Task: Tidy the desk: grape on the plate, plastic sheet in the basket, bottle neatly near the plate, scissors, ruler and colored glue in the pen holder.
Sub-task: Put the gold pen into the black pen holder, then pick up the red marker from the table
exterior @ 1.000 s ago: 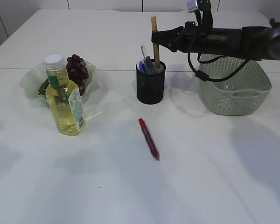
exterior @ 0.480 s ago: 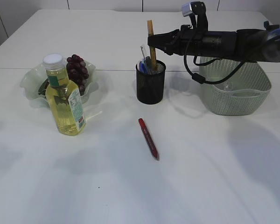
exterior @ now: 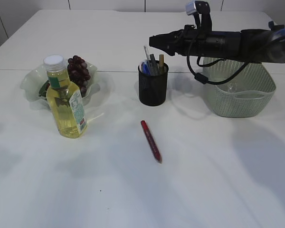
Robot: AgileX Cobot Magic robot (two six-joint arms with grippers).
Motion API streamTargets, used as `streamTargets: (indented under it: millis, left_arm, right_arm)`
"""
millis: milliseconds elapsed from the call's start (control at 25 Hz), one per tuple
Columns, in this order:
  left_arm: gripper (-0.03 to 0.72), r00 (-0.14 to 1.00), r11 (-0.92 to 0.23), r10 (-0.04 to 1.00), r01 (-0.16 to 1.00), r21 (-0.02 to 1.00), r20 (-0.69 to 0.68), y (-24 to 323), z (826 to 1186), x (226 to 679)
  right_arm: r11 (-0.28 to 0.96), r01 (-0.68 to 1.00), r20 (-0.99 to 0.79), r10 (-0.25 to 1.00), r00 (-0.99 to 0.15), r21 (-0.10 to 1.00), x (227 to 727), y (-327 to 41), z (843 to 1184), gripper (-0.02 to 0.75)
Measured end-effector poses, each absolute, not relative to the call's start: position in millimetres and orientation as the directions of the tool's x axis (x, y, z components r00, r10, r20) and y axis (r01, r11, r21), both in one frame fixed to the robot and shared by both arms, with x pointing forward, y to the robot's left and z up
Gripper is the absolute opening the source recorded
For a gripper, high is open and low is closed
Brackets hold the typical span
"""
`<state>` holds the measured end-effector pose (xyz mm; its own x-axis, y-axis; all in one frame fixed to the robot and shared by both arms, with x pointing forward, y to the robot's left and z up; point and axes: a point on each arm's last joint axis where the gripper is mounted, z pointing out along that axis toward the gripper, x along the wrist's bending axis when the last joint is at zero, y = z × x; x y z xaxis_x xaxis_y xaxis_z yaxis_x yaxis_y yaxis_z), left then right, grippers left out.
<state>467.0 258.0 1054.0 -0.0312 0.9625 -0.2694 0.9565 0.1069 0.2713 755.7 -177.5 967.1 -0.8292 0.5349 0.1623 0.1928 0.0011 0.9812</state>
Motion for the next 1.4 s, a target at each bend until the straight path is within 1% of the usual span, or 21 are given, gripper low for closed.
streamTargets:
  millis: [160, 240, 320, 400, 520, 560, 680, 720, 880, 1040, 1120, 1200, 1400]
  left_arm:
    - [0.246, -0.031, 0.107, 0.963, 0.957, 0.271, -0.269, 258.0, 1054.0, 467.0]
    - [0.246, -0.031, 0.107, 0.963, 0.957, 0.271, -0.269, 258.0, 1054.0, 467.0]
    - [0.246, -0.031, 0.105, 0.963, 0.957, 0.270, -0.268, 258.1, 1053.9, 466.9]
    - [0.246, -0.030, 0.104, 0.964, 0.957, 0.271, -0.264, 258.4, 1053.8, 466.9]
    - [0.246, -0.028, 0.103, 0.965, 0.955, 0.277, -0.260, 258.8, 1053.9, 467.4]
    - [0.246, -0.028, 0.102, 0.966, 0.955, 0.279, -0.258, 259.0, 1053.9, 467.6]
    - [0.246, -0.025, 0.098, 0.968, 0.954, 0.285, -0.249, 259.7, 1053.9, 468.0]
    - [0.246, -0.024, 0.095, 0.969, 0.954, 0.286, -0.244, 260.1, 1053.8, 468.0]
    - [0.246, -0.021, 0.090, 0.972, 0.953, 0.288, -0.235, 260.8, 1053.6, 468.0]
    - [0.246, -0.020, 0.093, 0.972, 0.947, 0.306, -0.234, 261.1, 1054.1, 469.7]
    - [0.246, -0.020, 0.096, 0.972, 0.943, 0.319, -0.235, 261.1, 1054.6, 471.0]
    - [0.246, -0.019, 0.100, 0.971, 0.936, 0.337, -0.236, 261.1, 1055.2, 472.6]
    - [0.246, -0.017, 0.104, 0.971, 0.929, 0.356, -0.237, 261.2, 1055.9, 474.4]
  right_arm:
    - [-0.096, 0.339, 0.337, 0.526, -0.781, 0.936, 754.6, -177.6, 973.1, 0.298]
    - [-0.095, 0.409, 0.395, 0.526, -0.753, 0.908, 750.9, -177.8, 984.3, 0.299]
    - [-0.024, 0.454, 0.393, 0.544, -0.742, 0.891, 742.6, -178.7, 1002.7, 0.300]
    - [0.088, 0.497, 0.363, 0.574, -0.734, 0.864, 728.0, -176.5, 1027.6, 0.300]
    - [0.195, 0.581, 0.356, 0.626, -0.694, 0.790, 701.6, -168.4, 1063.4, 0.300]
    - [0.228, 0.591, 0.344, 0.632, -0.694, 0.774, 691.6, -162.7, 1075.0, 0.300]
    - [0.307, 0.636, 0.312, 0.671, -0.672, 0.708, 665.8, -143.6, 1095.8, 0.300]
    - [0.307, 0.659, 0.319, 0.687, -0.653, 0.686, 659.0, -135.2, 1100.1, 0.300]
    - [0.323, 0.775, 0.321, 0.773, -0.547, 0.543, 637.3, -105.6, 1093.3, 0.300]
    - [0.398, 0.814, 0.171, 0.847, -0.503, 0.424, 614.1, -74.5, 1080.0, 0.300]
    - [0.418, 0.830, 0.123, 0.863, -0.489, 0.368, 608.0, -61.3, 1066.7, 0.301]
    - [0.410, 0.856, 0.118, 0.878, -0.464, 0.314, 606.5, -50.9, 1049.7, 0.301]
    - [0.378, 0.908, 0.086, 0.914, -0.397, 0.178, 615.1, -47.2, 1003.7, 0.302]
